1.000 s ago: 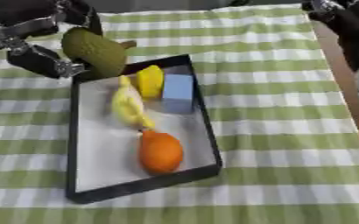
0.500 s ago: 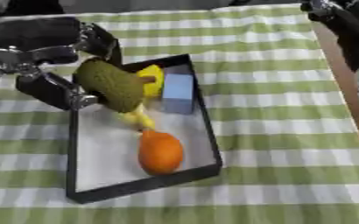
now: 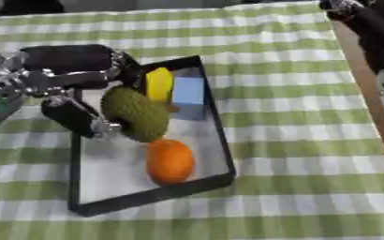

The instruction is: Pick up objects on the table and place them in the box.

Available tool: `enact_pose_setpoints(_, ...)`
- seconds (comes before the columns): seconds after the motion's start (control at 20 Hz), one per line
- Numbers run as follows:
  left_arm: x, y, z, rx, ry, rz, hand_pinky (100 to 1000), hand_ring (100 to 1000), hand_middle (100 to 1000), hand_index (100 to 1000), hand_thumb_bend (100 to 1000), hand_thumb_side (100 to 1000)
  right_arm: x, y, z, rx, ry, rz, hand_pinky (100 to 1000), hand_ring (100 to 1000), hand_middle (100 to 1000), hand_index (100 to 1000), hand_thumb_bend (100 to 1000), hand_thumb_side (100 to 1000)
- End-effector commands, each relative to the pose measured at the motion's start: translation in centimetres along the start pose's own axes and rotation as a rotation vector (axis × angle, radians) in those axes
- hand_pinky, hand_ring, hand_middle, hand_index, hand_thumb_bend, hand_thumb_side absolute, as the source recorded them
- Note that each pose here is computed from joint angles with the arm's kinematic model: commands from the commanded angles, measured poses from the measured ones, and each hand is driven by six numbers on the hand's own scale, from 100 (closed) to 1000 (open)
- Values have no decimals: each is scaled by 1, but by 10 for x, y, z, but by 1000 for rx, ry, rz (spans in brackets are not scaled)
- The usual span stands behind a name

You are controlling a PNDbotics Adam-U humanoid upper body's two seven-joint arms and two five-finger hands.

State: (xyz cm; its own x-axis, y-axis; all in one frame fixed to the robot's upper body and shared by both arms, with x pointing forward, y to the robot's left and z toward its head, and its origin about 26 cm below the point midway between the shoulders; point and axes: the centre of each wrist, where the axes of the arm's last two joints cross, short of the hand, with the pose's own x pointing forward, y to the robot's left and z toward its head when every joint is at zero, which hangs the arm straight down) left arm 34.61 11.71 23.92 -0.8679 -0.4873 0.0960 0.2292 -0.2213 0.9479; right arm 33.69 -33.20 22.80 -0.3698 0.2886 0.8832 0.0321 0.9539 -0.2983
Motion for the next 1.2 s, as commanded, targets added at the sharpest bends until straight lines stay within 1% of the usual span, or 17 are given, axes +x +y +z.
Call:
enact_pose_setpoints(0.05, -6, -1, -4, -7, 15, -28, 720, 680, 615, 656, 100, 100, 8, -5, -2, -6, -23, 24, 876, 787, 702, 807, 100, 485)
enact_pose_setpoints(0.15, -9, -5, -8, -23, 12, -34, 725, 686, 625, 664, 117, 103, 8, -5, -2, -7, -22, 24, 876, 787, 702, 807, 100, 485)
enact_pose_setpoints(0.35, -11, -10, -11, -59, 0, -50, 736, 700, 649, 685, 172, 168, 7, -5, -2, -9, -20, 26, 876, 787, 702, 807, 100, 486)
enact_pose_setpoints(0.4, -11, -10, -10, -66, -2, -58, 745, 713, 666, 700, 195, 193, 7, -6, -2, -9, -19, 26, 876, 787, 702, 807, 100, 487)
enact_pose_setpoints(0.65, -8, -2, -4, -88, -2, -99, 754, 726, 681, 712, 221, 210, 6, -6, -2, -10, -16, 29, 876, 787, 702, 807, 100, 487)
enact_pose_setpoints(0.9, -8, -1, -4, -104, 16, -93, 763, 738, 696, 729, 248, 254, 6, -6, -2, -11, -14, 30, 876, 787, 702, 807, 100, 488)
enact_pose_setpoints(0.95, -9, -2, -4, -106, 19, -92, 767, 743, 703, 737, 266, 285, 6, -6, -1, -11, -14, 31, 876, 787, 702, 807, 100, 488)
enact_pose_setpoints(1.0, -9, -2, -4, -109, 22, -92, 790, 772, 747, 789, 333, 405, 6, -6, -1, -11, -13, 31, 876, 787, 702, 807, 100, 489)
enact_pose_setpoints(1.05, -9, -2, -4, -115, 25, -92, 793, 777, 753, 797, 342, 421, 6, -6, -1, -12, -13, 31, 876, 787, 702, 807, 100, 489)
enact_pose_setpoints(1.1, -10, -2, -3, -117, 29, -93, 824, 812, 800, 866, 441, 572, 5, -6, -1, -12, -13, 31, 876, 787, 702, 807, 100, 489)
enact_pose_setpoints(1.15, -10, -1, -2, -112, 35, -93, 833, 820, 810, 884, 475, 613, 5, -6, -1, -11, -12, 31, 876, 787, 702, 807, 100, 490)
enact_pose_setpoints(1.2, -10, 0, 0, -103, 43, -93, 851, 834, 826, 908, 578, 699, 5, -6, -1, -11, -11, 31, 876, 787, 702, 807, 100, 490)
